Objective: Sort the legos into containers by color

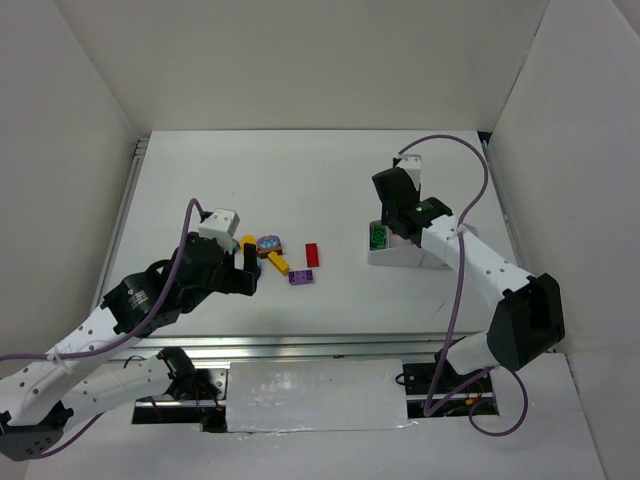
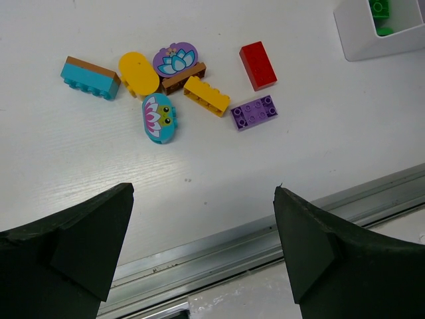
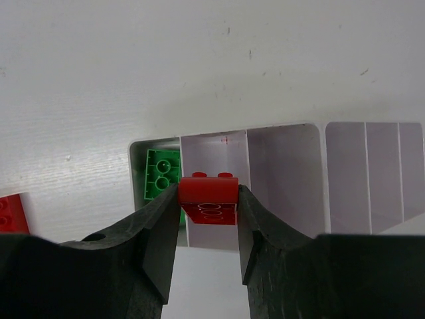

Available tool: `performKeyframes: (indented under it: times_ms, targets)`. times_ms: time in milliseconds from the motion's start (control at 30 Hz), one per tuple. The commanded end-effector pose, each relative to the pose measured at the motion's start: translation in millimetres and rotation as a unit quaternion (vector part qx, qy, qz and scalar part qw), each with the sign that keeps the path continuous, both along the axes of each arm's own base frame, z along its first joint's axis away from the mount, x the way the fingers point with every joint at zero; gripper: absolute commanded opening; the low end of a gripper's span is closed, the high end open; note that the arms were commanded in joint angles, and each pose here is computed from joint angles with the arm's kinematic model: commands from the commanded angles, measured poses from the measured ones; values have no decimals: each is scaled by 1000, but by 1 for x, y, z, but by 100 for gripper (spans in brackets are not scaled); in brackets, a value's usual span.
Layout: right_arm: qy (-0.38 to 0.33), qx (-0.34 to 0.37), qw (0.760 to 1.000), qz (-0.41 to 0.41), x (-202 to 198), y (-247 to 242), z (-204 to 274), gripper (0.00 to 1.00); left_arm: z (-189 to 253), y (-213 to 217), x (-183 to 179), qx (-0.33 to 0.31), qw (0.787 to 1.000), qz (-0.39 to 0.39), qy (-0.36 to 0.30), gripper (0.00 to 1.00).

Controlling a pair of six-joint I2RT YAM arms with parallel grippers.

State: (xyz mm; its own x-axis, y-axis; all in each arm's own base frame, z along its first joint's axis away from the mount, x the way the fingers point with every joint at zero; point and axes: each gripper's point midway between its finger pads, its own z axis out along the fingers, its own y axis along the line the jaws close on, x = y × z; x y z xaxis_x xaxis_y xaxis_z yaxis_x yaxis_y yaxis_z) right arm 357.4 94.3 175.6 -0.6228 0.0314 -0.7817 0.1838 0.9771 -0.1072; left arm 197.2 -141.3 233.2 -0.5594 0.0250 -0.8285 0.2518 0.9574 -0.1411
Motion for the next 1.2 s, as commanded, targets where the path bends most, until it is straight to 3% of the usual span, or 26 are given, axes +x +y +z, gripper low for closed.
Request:
performKeyframes:
  times_ms: [0,33,67,100,267,433,600,733,967,1167]
  targets:
    - [-3,-2,1000,-13,5,-4,-3,37,6,-6,1,-16,1000,-10,-11,100]
    - [-2,-2,1000,-13,5,-3,-3,43,6,-6,1,-16,1000,-10,-12,99]
    - [2,3,1000,-11,4,-1,-4,59,6,-6,1,-16,1000,-11,-13,100]
    - [1,7,1000,-9,5,1,-2,65,7,-6,2,-17,1000,-11,-13,100]
    - [-10,20,1000,-5,4,5,14,75,4,-6,2,-13,1000,-9,-10,99]
    - [-17,52,998,20,0,19,34,75,6,-1,4,-11,1000,6,-12,99]
    - [4,111,986,128,-14,102,29,74,13,32,11,0,994,105,-33,100]
    - [55,147,975,159,-24,159,-1,74,19,59,9,-5,984,170,-48,99]
    - [153,95,975,127,-18,207,-83,72,28,68,2,-39,980,180,-69,99]
    - [175,80,973,130,-14,220,-116,69,25,62,4,-30,984,166,-60,99]
